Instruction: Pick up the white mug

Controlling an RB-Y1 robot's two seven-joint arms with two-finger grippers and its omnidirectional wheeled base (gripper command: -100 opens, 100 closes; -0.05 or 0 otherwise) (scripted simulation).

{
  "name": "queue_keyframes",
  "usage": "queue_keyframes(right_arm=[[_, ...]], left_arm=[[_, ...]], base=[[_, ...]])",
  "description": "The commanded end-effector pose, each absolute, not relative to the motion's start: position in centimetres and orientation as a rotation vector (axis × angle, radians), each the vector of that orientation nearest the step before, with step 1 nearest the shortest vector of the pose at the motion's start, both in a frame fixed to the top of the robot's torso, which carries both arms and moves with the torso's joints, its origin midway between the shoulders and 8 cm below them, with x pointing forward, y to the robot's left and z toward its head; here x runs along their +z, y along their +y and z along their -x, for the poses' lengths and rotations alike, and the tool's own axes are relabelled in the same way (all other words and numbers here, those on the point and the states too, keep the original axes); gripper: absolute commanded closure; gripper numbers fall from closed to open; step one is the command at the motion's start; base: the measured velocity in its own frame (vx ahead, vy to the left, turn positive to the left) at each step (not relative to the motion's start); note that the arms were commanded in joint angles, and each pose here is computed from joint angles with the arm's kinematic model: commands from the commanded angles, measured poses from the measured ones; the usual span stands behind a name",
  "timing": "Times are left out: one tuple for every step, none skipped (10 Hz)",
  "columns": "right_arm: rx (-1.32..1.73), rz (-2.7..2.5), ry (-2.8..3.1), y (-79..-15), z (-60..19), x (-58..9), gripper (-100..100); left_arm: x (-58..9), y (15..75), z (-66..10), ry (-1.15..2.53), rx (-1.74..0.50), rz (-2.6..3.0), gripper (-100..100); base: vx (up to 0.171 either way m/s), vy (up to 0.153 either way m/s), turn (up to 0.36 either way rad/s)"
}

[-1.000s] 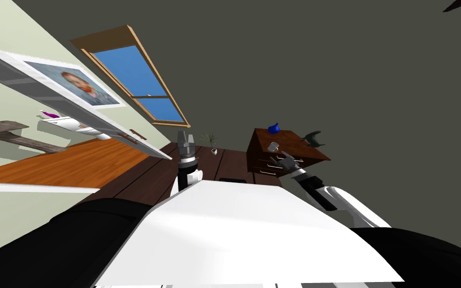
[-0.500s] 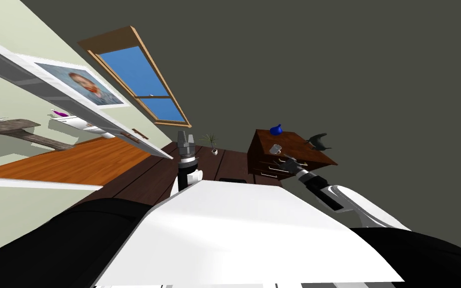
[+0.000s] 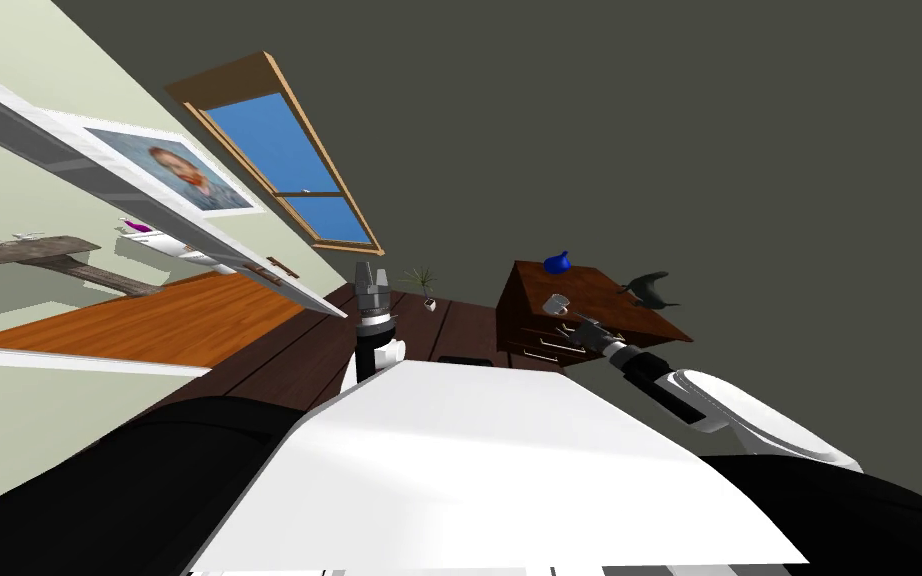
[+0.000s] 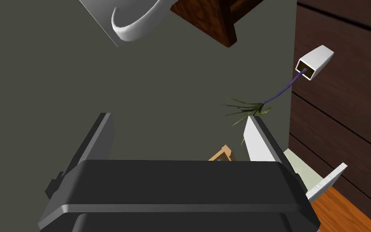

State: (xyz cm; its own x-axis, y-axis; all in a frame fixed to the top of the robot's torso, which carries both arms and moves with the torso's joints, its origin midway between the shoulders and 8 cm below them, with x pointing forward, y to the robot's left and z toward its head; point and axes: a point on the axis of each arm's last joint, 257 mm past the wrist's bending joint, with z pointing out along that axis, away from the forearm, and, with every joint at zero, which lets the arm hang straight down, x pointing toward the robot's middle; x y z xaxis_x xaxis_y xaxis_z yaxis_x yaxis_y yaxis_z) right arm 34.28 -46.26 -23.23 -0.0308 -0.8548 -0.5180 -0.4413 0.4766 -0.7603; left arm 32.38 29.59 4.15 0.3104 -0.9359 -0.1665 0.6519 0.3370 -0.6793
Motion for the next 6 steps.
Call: queue_keyframes(right_arm=[[-0.535, 1.214, 1.660, -48.0, -34.0, -23.9, -100], [-0.562, 1.258, 1.660, -48.9, -33.9, -24.1, -100], [-0.586, 1.296, 1.660, -49.6, -33.9, -24.3, -100], [-0.605, 1.328, 1.659, -50.3, -33.8, -24.4, -100], [-0.631, 1.369, 1.657, -51.1, -33.8, -24.4, -100], [-0.614, 1.343, 1.659, -50.5, -33.8, -24.4, -100]], left_arm=[[4.2, 29.6, -32.4, 0.606, -1.121, 0.552, 0], [4.2, 29.6, -32.4, 0.606, -1.121, 0.552, 0], [4.2, 29.6, -32.4, 0.606, -1.121, 0.552, 0], [4.2, 29.6, -32.4, 0.606, -1.121, 0.552, 0], [4.2, 29.6, -32.4, 0.606, -1.121, 0.552, 0], [4.2, 29.6, -32.4, 0.606, -1.121, 0.552, 0]], base=[[0.085, -0.017, 0.044], [0.083, -0.016, 0.065], [0.079, -0.018, 0.039], [0.082, -0.023, 0.027], [0.116, -0.031, 0.067], [0.057, -0.018, 0.021]])
